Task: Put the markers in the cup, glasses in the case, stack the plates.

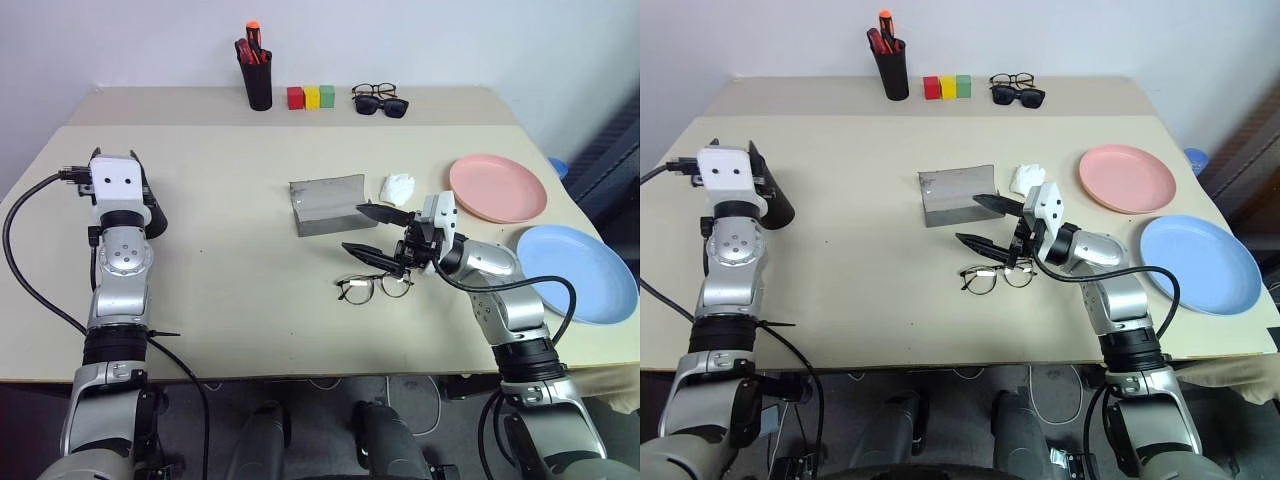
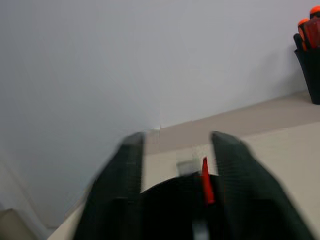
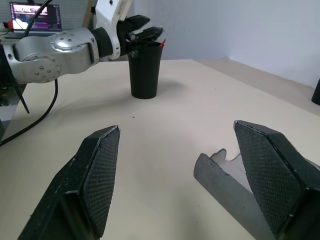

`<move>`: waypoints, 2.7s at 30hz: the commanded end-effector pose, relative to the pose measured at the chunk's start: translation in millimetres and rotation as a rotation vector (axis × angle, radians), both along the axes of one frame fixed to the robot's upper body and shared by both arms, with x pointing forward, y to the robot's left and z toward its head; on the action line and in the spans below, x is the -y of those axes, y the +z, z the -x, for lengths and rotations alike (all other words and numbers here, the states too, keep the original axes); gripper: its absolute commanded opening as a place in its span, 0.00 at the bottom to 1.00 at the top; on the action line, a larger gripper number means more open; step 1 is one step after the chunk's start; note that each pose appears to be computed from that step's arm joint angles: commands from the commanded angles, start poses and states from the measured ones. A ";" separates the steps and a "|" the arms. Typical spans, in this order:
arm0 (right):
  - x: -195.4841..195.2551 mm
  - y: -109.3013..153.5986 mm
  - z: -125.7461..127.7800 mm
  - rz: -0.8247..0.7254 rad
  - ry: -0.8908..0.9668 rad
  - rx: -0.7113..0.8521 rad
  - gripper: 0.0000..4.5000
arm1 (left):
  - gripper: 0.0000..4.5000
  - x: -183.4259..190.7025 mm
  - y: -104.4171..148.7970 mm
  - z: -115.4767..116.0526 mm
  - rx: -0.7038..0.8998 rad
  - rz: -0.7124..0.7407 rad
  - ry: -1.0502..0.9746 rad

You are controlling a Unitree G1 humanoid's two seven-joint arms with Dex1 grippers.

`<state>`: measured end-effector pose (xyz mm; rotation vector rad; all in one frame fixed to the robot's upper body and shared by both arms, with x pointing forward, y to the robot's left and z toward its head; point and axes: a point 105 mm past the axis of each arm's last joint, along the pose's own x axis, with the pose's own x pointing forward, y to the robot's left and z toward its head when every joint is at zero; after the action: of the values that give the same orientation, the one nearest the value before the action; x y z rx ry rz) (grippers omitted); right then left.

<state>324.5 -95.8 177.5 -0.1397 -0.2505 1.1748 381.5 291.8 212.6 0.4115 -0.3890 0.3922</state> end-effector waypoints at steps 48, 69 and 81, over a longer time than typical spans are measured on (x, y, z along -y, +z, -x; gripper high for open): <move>103.4 -1.7 83.6 0.058 -0.649 0.014 0.83 | 0.01 264.4 -50.4 -33.4 -1.158 -0.480 -1.356; 109.3 -17.7 80.1 0.070 -0.633 -0.014 0.83 | 0.01 216.2 -65.7 18.0 -1.330 -0.534 -1.523; 110.5 -28.5 74.1 0.082 -0.606 -0.015 0.83 | 0.01 233.0 -70.2 16.8 -1.282 -0.546 -1.482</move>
<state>250.6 -206.7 140.9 -0.2365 -0.0936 0.5804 362.4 66.7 130.2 0.6633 0.5765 -1.4307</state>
